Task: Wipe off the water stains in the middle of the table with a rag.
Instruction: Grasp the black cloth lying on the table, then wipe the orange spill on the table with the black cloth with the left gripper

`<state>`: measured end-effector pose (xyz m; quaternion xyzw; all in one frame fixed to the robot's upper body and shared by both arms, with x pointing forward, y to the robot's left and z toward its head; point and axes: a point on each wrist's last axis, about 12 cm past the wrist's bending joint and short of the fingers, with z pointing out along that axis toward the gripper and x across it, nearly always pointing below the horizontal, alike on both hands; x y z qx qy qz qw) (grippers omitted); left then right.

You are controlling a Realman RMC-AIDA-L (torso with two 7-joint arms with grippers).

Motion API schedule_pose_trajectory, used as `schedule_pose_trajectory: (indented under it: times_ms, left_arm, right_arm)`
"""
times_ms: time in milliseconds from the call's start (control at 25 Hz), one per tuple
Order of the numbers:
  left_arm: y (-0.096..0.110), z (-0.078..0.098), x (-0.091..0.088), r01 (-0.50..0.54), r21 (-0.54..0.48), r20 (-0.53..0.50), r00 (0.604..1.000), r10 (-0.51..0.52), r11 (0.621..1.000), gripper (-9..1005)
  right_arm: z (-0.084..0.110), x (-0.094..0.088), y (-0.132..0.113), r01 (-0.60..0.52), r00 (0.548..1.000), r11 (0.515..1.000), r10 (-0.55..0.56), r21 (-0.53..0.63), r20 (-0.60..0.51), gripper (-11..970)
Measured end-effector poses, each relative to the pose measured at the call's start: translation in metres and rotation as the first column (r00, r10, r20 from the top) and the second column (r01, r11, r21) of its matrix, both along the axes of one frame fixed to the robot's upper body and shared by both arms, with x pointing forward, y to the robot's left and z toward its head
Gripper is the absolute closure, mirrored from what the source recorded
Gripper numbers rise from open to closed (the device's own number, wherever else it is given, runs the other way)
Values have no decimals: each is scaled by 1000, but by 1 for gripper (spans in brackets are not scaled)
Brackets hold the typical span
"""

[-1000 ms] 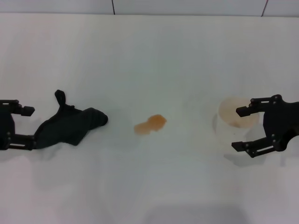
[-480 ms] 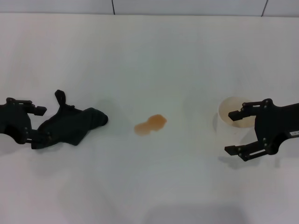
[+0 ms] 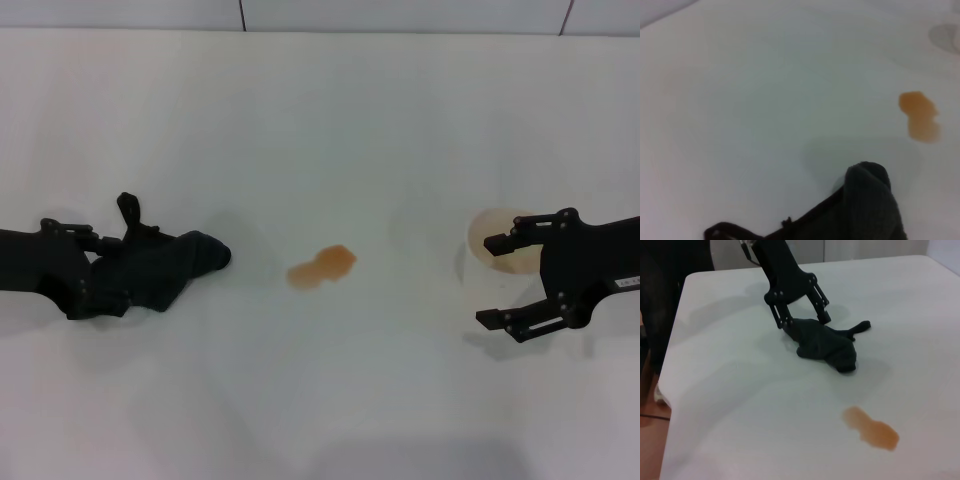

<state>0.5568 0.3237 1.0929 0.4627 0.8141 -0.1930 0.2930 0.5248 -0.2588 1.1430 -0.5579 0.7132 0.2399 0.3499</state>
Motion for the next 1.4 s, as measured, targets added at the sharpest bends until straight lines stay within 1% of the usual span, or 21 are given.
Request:
schedule_pose_trajectory:
  times_ms: [160,440,640,880,1040,1160,1280,1400]
  left_arm:
    - [-6,-7,0,0,20,-25,1000,0,1000,359]
    - [-9,-11,1,-16,33,-28,999,17,999,366]
    - [-8,-11,2,-35,35,-37,999,36,999,602]
    - [-17,-12,1,-17,23,-59,998,19,1000,805]
    - [-23,-11,1,-5,-3,-77,997,5,1000,842]
    - [-30,-7,4,-6,-22,-94,996,4,1000,871]
    - [-38,-2,11,-19,-38,-101,995,15,999,880]
    - [-50,6,22,-38,-46,-96,995,33,998,879]
  right_arm:
    - [1,1,2,-6,1000,1000,6,-3,1,101]
    - [1,1,2,-6,1000,1000,6,-3,0,101]
    - [0,1,2,-5,1000,1000,5,-1,-2,101]
    - [0,0,3,-8,1000,1000,8,0,-3,101]
    - [2,0,6,-17,1000,1000,17,6,4,101]
    - [4,0,8,-21,1000,1000,21,23,9,102]
    - [5,0,9,-24,1000,999,24,36,12,102]
    - [6,0,10,-27,1000,998,26,50,14,102]
